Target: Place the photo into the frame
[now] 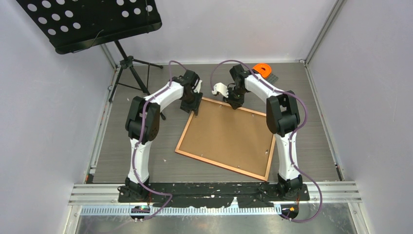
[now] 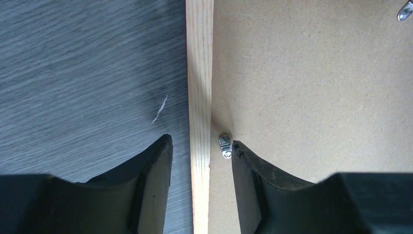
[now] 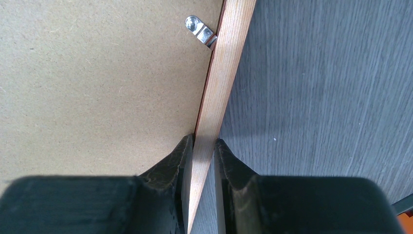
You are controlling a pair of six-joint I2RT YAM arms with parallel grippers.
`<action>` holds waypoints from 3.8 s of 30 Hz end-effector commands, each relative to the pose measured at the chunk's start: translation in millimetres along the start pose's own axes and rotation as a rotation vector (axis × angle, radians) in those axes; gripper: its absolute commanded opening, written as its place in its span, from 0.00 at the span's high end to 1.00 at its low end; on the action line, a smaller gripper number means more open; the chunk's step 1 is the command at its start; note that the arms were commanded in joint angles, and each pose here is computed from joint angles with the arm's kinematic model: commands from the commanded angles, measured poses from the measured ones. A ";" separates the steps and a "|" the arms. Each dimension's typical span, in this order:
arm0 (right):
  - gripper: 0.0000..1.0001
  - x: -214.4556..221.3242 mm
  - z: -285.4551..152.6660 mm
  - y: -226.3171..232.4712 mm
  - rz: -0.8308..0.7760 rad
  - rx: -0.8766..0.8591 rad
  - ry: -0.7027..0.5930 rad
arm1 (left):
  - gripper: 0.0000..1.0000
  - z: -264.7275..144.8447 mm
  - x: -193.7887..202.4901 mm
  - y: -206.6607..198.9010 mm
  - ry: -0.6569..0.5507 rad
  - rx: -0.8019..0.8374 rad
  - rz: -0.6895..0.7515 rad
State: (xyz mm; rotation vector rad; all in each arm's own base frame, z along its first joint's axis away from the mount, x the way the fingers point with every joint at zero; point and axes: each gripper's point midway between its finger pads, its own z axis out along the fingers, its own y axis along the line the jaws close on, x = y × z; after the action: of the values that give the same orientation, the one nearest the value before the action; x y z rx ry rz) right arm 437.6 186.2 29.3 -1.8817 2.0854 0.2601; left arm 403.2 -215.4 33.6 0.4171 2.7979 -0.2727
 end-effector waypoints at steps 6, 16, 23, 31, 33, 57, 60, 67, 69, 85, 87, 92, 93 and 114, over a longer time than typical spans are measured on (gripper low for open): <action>0.94 -0.4 6.6 12.6 -0.014 -0.035 0.000 | 0.48 -5.5 -16.4 0.2 -0.051 -0.004 0.003; 0.94 0.5 7.2 13.2 -0.008 -0.037 0.003 | 0.44 -0.4 -12.9 0.3 -0.039 -0.017 -0.005; 0.94 -0.2 5.9 13.4 -0.007 -0.036 0.001 | 0.49 2.6 -11.9 -2.3 -0.044 -0.032 0.009; 0.94 0.3 7.2 13.7 -0.006 -0.039 0.002 | 0.49 3.1 -11.5 -3.5 -0.060 -0.047 0.010; 0.94 0.3 7.0 14.1 -0.006 -0.040 0.001 | 0.49 3.3 -12.5 -3.8 -0.064 -0.052 0.011; 0.94 1.7 7.4 14.1 -0.002 -0.038 0.007 | 0.51 0.6 0.3 -2.2 -0.059 -0.063 0.030; 0.94 2.4 7.6 14.6 -0.002 -0.038 0.010 | 0.51 -1.5 -0.9 -2.6 -0.065 -0.062 0.031; 0.94 3.2 8.0 14.7 0.000 -0.039 0.011 | 0.51 -7.2 0.4 -2.1 -0.074 -0.061 0.032; 0.94 3.0 8.6 15.1 0.001 -0.041 0.011 | 0.49 -9.2 -0.1 -3.2 -0.077 -0.056 0.032; 0.94 4.4 7.9 16.7 0.004 -0.042 0.016 | 0.57 -2.4 -7.5 -2.4 -0.074 -0.054 0.025; 0.94 5.0 8.0 16.7 0.005 -0.042 0.017 | 0.59 -3.8 -9.0 -0.9 -0.080 -0.055 0.024; 0.94 5.5 9.3 16.2 0.004 -0.043 0.018 | 0.61 -8.6 -10.9 1.9 -0.089 -0.052 0.015; 0.94 5.1 9.2 16.2 0.003 -0.043 0.018 | 0.61 -9.4 -11.3 2.3 -0.092 -0.051 0.013; 0.94 6.1 11.4 16.6 0.009 -0.044 0.021 | 0.74 -19.6 -6.4 -1.1 -0.106 -0.027 0.006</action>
State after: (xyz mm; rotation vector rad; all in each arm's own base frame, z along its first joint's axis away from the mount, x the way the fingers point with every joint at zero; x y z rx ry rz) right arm 437.5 185.7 29.2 -1.8614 2.0941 0.2528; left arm 401.8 -215.1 31.5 0.4184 2.7364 -0.2228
